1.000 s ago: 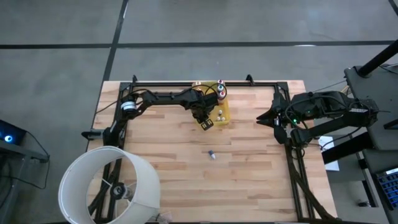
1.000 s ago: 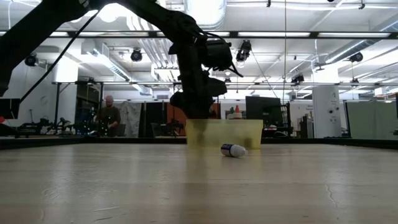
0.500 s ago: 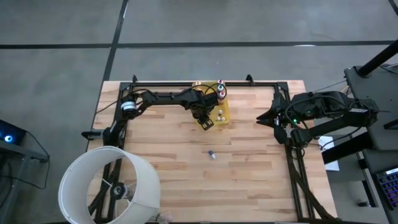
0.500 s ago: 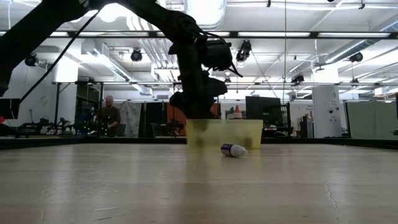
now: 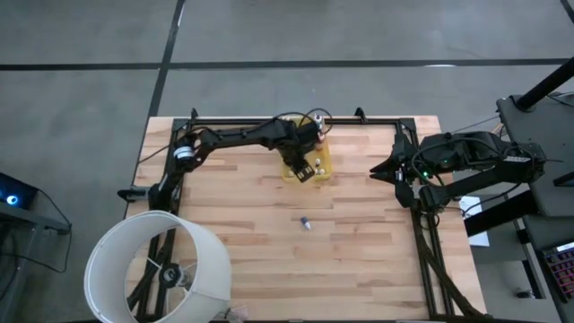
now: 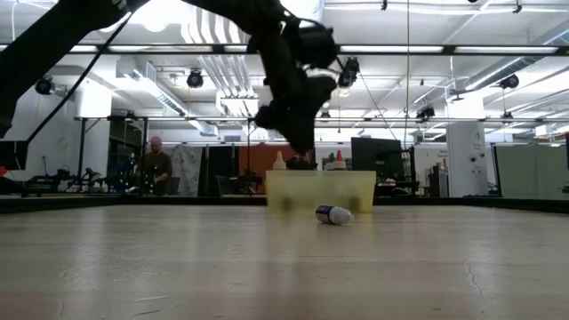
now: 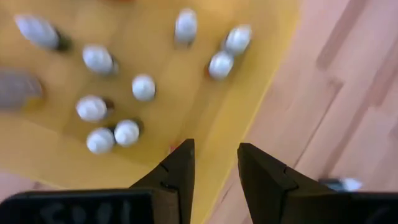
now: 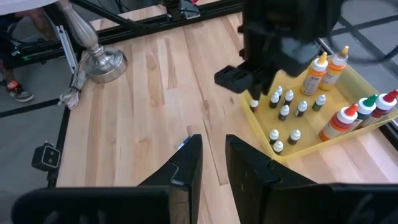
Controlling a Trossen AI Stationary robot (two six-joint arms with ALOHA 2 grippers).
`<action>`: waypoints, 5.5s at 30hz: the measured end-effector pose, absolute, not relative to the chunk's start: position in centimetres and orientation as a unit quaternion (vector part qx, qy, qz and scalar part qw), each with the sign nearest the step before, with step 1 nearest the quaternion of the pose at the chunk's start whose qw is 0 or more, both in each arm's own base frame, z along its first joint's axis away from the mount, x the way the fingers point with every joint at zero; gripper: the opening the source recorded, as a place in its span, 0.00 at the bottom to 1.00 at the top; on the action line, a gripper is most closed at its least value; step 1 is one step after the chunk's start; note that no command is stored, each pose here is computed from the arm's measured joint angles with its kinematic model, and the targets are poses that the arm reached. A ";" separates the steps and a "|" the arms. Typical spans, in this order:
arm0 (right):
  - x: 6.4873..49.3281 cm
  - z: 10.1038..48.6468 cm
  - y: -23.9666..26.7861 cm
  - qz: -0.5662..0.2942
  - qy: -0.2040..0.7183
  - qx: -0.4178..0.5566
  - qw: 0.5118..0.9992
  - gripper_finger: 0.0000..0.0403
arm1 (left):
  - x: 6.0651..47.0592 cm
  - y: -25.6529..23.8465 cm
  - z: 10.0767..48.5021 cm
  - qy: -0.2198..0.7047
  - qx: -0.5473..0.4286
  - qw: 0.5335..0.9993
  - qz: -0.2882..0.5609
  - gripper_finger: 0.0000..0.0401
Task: Pick & Place food coloring
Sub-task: Put the small dark blue food coloring bottle into the yellow bin
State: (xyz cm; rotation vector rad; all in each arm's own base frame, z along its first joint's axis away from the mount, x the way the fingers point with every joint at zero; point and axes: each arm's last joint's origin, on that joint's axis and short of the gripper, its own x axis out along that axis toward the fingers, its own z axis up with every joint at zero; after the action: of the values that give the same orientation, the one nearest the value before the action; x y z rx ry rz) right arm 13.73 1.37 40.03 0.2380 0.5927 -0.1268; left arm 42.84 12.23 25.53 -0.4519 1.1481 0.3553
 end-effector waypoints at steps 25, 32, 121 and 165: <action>13.7 40.0 1.4 -0.062 0.291 0.118 0.947 0.16 | 44.1 -1.8 30.4 0.544 0.009 0.837 -0.057 0.24; 13.8 40.0 1.4 -0.062 0.291 0.118 0.947 0.16 | 43.9 -4.1 26.7 0.566 0.096 0.809 -0.128 0.24; 13.7 40.0 1.3 -0.089 0.284 0.156 0.942 0.16 | 43.9 -1.6 15.8 0.474 0.269 0.799 -0.254 0.29; 13.2 41.6 1.1 -0.082 0.257 0.114 0.956 0.16 | 46.2 1.4 32.3 0.413 0.274 0.860 -0.119 0.14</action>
State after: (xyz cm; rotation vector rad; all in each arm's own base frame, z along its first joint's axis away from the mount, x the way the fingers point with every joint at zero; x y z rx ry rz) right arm 13.22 1.15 41.64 0.2315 0.5220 -0.1663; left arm 46.20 1.36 32.33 0.5759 0.8668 -0.2503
